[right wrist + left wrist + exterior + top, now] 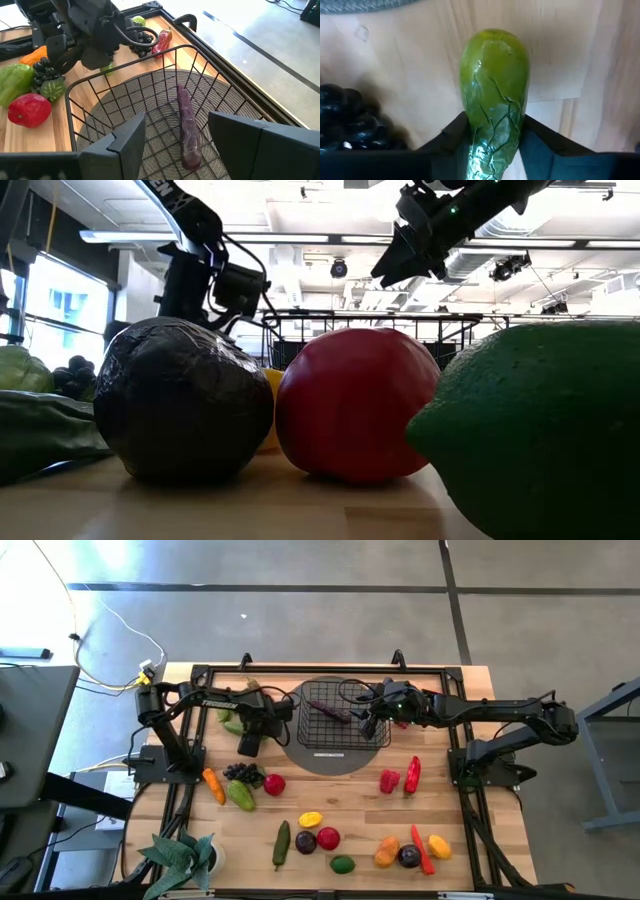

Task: Build produce basket
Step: Put the bottom green cucumber into the black mesh basket

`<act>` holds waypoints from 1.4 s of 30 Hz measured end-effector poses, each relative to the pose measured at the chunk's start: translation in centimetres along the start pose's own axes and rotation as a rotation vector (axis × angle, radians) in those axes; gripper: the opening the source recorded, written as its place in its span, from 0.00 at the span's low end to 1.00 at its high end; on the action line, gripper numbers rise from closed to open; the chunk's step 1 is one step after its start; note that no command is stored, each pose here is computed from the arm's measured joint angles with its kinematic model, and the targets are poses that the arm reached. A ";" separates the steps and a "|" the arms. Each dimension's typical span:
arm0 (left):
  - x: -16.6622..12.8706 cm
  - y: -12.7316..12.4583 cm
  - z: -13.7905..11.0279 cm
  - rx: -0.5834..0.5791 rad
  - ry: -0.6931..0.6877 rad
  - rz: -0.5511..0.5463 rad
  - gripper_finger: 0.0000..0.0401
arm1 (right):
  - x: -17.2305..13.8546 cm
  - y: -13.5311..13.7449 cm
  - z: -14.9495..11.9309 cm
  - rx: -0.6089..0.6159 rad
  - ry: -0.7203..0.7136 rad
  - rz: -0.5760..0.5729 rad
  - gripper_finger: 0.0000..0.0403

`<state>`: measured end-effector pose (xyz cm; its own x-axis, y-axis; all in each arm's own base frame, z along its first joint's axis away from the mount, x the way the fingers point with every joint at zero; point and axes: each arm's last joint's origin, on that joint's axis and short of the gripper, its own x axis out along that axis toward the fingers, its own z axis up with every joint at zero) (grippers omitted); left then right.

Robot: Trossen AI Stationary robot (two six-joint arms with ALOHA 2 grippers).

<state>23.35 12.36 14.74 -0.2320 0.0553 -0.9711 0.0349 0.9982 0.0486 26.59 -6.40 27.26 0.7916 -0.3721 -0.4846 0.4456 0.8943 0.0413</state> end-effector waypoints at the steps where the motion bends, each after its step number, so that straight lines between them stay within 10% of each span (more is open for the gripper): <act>1: 0.0 -0.1 0.0 -0.008 0.004 -0.006 0.26 | 0.0 0.0 0.0 -0.001 0.001 0.004 0.50; 13: -4.6 -1.9 -1.8 -0.172 -0.157 0.058 0.26 | -2.6 0.7 0.4 0.052 -0.023 0.056 0.50; 27: -17.5 -2.8 -4.9 -0.416 -0.658 0.333 0.26 | -5.5 3.0 -1.2 0.337 0.126 0.129 0.50; 42: -20.7 -1.4 0.0 -0.401 -1.086 0.279 0.27 | -7.5 6.8 -2.9 0.464 0.278 0.271 0.50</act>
<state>28.14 9.78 34.73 0.6865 0.4165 -0.5960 -0.3978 0.9013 0.1716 22.42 3.23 28.64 0.7911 -0.0115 -0.6116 0.4290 0.7232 0.5412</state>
